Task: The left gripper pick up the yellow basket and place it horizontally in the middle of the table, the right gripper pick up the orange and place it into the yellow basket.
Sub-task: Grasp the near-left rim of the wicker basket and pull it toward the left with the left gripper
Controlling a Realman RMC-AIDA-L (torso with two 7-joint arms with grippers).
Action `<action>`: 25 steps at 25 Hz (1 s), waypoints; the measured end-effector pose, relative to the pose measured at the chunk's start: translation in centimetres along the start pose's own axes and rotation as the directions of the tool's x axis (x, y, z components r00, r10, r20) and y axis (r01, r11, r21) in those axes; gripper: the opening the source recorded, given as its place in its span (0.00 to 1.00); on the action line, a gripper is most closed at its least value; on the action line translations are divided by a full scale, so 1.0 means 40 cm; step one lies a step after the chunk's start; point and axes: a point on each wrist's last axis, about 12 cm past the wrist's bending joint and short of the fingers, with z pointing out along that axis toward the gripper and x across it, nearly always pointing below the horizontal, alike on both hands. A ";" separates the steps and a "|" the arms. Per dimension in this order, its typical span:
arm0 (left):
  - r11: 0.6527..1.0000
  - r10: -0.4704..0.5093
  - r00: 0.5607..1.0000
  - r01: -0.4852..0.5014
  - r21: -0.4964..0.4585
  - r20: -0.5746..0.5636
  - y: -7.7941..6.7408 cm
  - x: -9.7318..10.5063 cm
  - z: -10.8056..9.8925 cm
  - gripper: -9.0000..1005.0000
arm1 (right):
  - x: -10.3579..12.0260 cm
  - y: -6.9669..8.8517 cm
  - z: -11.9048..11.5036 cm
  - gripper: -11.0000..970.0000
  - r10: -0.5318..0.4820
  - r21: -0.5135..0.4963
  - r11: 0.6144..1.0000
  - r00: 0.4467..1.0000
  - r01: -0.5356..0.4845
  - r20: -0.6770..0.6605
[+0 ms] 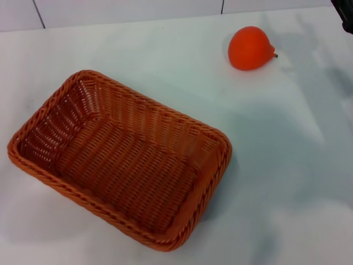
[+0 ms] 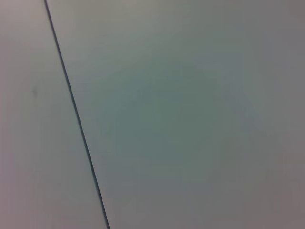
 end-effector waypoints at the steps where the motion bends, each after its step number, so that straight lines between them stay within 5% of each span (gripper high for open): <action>1: 1.000 -0.018 0.999 0.019 0.018 -0.046 0.009 -0.013 0.006 0.66 | -0.001 0.001 0.000 0.96 0.000 -0.003 1.000 1.000 0.000 0.002; 6: 0.992 -0.058 0.923 0.098 0.085 -0.381 0.039 -0.102 0.064 0.66 | -0.003 0.003 0.005 0.96 0.004 -0.016 1.000 1.000 -0.004 0.010; 8: 0.991 -0.050 0.865 0.105 0.083 -0.500 0.037 -0.129 0.093 0.66 | -0.003 0.001 0.009 0.96 0.005 -0.014 1.000 1.000 -0.005 0.012; 9: 0.992 -0.046 0.794 0.107 0.065 -0.606 0.032 -0.146 0.124 0.67 | -0.003 0.000 0.010 0.96 0.006 -0.013 1.000 1.000 -0.005 0.013; 10: 0.992 -0.046 0.794 0.107 0.065 -0.606 0.032 -0.146 0.124 0.68 | -0.003 0.000 0.011 0.96 0.006 -0.013 1.000 1.000 -0.006 0.013; 14: 0.996 -0.040 0.670 0.084 0.022 -0.741 0.020 -0.154 0.175 0.72 | -0.003 -0.002 0.013 0.96 0.007 -0.011 1.000 1.000 -0.006 0.013; 21: 0.997 -0.070 0.520 0.063 -0.044 -0.851 0.011 -0.145 0.257 0.79 | -0.009 -0.003 0.007 0.96 0.015 -0.017 1.000 1.000 -0.015 0.021; 25: 0.997 -0.068 0.474 0.050 -0.050 -0.878 0.008 -0.137 0.275 0.84 | -0.011 -0.001 0.004 0.96 0.021 -0.026 0.999 1.000 -0.020 0.022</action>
